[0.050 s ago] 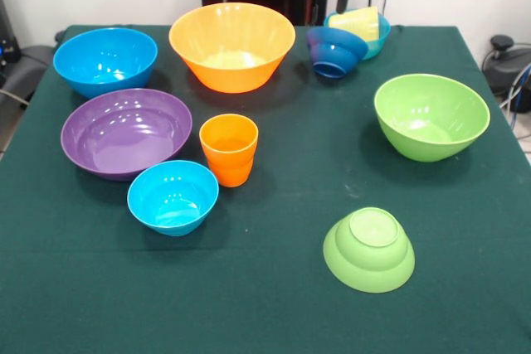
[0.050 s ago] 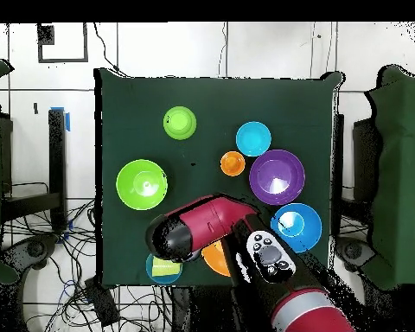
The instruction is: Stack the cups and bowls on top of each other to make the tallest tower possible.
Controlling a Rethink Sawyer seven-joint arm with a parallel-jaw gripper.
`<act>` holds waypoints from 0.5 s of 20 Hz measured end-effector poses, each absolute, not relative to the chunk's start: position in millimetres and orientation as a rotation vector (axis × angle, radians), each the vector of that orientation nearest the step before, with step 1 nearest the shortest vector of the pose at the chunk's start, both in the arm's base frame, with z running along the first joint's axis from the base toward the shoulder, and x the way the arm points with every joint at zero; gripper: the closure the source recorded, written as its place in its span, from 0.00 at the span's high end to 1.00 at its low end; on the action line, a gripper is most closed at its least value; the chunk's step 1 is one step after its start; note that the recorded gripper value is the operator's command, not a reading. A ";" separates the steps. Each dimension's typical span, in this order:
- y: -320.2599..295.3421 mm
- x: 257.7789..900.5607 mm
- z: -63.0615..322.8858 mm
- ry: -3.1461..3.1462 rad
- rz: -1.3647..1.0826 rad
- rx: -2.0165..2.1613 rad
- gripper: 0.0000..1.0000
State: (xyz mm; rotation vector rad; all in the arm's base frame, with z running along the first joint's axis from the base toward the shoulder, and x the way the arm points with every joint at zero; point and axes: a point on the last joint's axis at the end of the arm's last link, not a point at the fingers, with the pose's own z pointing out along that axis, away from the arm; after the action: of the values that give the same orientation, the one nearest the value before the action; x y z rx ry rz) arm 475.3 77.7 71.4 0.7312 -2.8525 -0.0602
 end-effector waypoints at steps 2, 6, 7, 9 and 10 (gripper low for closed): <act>75.3 479.0 71.6 -2.855 -0.061 0.723 1.00; 75.4 480.9 67.6 -2.843 -0.075 0.715 1.00; 76.1 480.7 66.0 -2.838 -0.082 0.714 1.00; 76.7 480.4 65.1 -2.834 -0.088 0.714 1.00; 77.4 479.7 64.3 -2.829 -0.093 0.715 1.00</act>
State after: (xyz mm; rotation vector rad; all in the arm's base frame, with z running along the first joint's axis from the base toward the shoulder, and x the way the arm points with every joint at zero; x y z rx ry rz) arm 479.7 77.4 64.3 0.7147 -2.8290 -0.0932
